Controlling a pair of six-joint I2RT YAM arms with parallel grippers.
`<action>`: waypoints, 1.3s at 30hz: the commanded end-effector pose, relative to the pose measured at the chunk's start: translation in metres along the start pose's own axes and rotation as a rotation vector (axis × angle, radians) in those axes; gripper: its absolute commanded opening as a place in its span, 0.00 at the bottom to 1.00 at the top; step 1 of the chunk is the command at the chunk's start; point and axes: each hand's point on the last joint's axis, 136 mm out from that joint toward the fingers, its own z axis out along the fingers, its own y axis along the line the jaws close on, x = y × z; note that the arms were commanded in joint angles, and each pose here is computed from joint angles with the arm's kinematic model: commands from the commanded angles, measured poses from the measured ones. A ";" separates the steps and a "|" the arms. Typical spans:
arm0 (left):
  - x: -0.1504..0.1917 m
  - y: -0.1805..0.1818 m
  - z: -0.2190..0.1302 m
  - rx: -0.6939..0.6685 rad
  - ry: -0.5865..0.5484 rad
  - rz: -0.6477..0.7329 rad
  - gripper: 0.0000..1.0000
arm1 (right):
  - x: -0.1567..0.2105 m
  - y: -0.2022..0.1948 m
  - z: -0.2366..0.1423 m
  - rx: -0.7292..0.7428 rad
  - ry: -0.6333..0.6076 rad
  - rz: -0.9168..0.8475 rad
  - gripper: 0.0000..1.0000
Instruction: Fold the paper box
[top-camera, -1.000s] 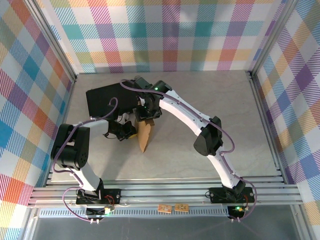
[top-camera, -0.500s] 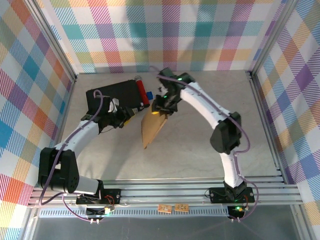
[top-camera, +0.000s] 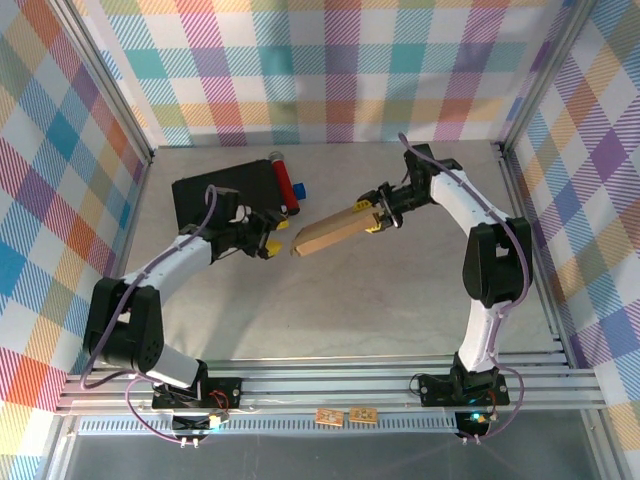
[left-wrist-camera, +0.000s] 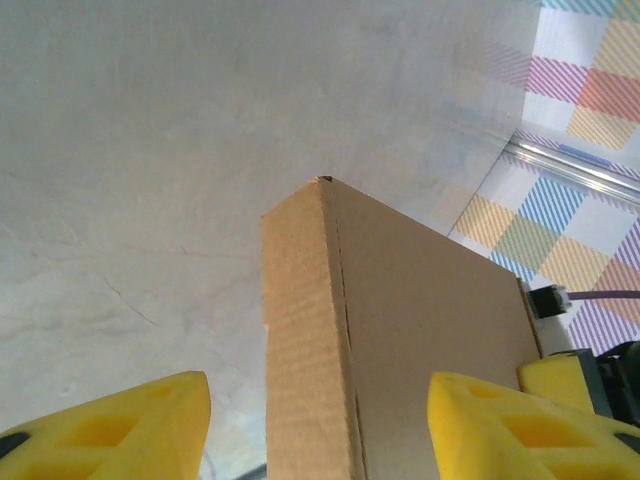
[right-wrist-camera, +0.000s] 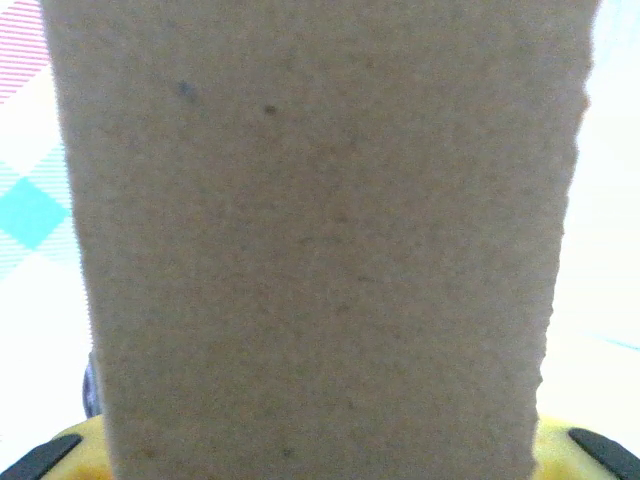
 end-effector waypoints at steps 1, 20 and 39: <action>0.012 0.008 0.015 -0.017 0.069 -0.223 0.59 | 0.014 0.012 -0.010 -0.092 0.104 0.064 0.38; 0.029 0.015 0.060 0.107 0.118 -0.603 0.60 | -0.024 -0.033 0.020 -0.091 0.124 0.250 0.37; 0.036 0.074 0.026 -0.199 0.045 -0.759 0.24 | -0.030 -0.030 -0.043 0.024 -0.203 -0.046 0.79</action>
